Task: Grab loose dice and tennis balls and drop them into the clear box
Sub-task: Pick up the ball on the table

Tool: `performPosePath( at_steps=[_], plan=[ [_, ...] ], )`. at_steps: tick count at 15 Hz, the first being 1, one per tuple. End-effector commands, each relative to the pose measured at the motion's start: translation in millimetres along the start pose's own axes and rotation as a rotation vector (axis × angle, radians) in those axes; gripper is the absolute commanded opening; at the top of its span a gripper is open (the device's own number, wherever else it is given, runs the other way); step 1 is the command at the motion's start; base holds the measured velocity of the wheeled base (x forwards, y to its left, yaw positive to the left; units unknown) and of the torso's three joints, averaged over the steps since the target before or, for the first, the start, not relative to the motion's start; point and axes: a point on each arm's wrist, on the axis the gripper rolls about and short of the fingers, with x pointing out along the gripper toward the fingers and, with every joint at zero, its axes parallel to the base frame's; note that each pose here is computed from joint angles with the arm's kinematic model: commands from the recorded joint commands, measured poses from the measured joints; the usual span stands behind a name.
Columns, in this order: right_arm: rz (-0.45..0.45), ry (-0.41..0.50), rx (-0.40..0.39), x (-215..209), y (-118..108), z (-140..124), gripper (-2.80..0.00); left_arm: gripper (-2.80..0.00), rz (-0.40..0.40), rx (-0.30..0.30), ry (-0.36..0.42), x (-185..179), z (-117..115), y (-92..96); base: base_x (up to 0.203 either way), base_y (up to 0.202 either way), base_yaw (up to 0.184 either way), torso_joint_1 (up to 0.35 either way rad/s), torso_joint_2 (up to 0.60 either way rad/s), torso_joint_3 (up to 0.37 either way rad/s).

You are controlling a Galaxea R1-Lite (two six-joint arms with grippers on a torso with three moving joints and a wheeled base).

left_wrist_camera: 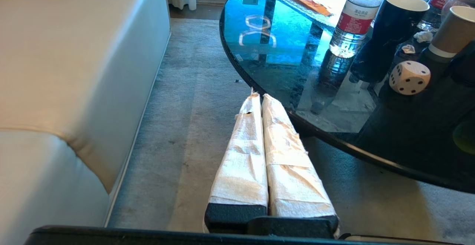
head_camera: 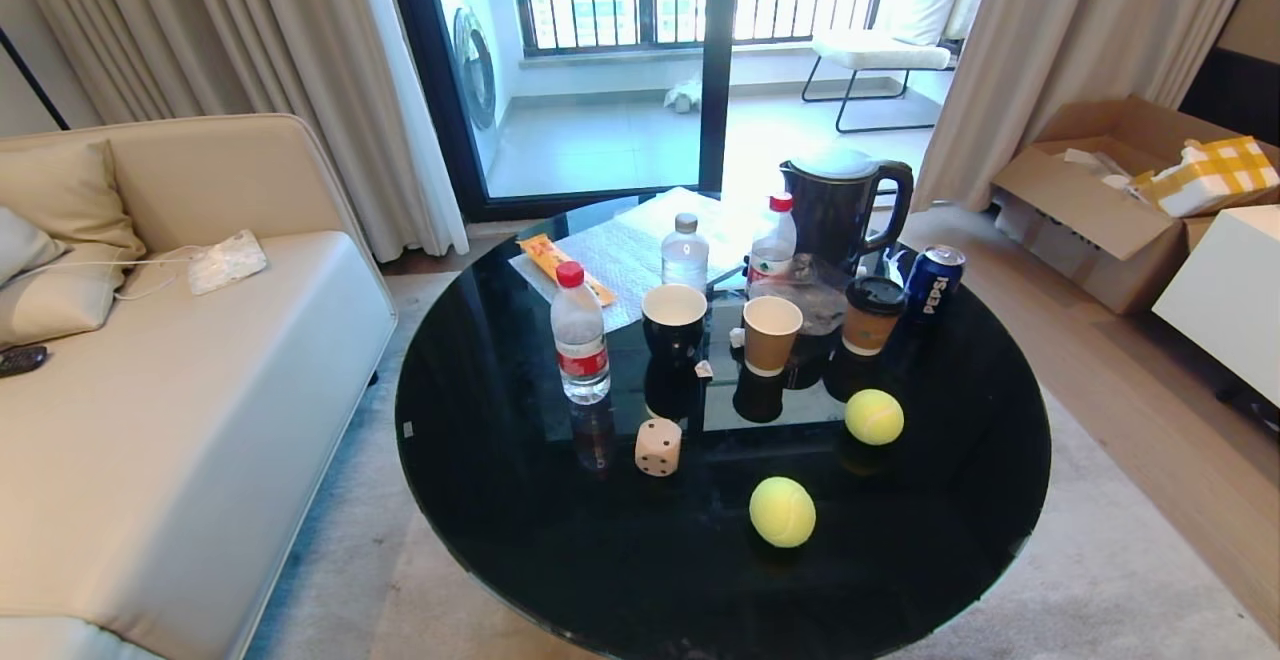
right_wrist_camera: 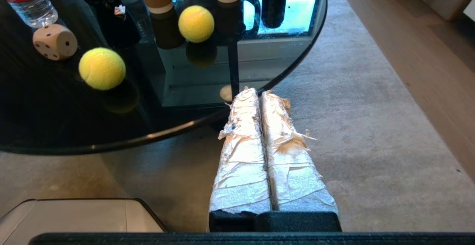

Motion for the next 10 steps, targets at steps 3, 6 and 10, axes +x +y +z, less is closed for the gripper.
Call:
performPosePath(
  at_steps=[3, 6, 10],
  plan=[
    [0.0, 0.002, -0.001, 0.1, 0.0, -0.1, -2.8, -2.8, 0.0, 0.005, 0.0, 0.0, 0.0, 0.0, 0.168, 0.0, 0.001, 0.003, 0.0, 0.003],
    [0.0, 0.002, 0.004, 0.1, 0.0, -0.1, -2.8, -2.8, 0.001, 0.005, 0.0, 0.0, 0.0, 0.0, 0.029, 0.0, 0.0, 0.001, 0.0, 0.001],
    [0.0, 0.002, 0.001, 0.1, 0.0, -0.1, -2.8, -2.8, -0.002, 0.01, -0.001, 0.0, 0.1, -0.1, 0.0, 0.0, 0.0, 0.0, 0.0, 0.0]
  ],
)
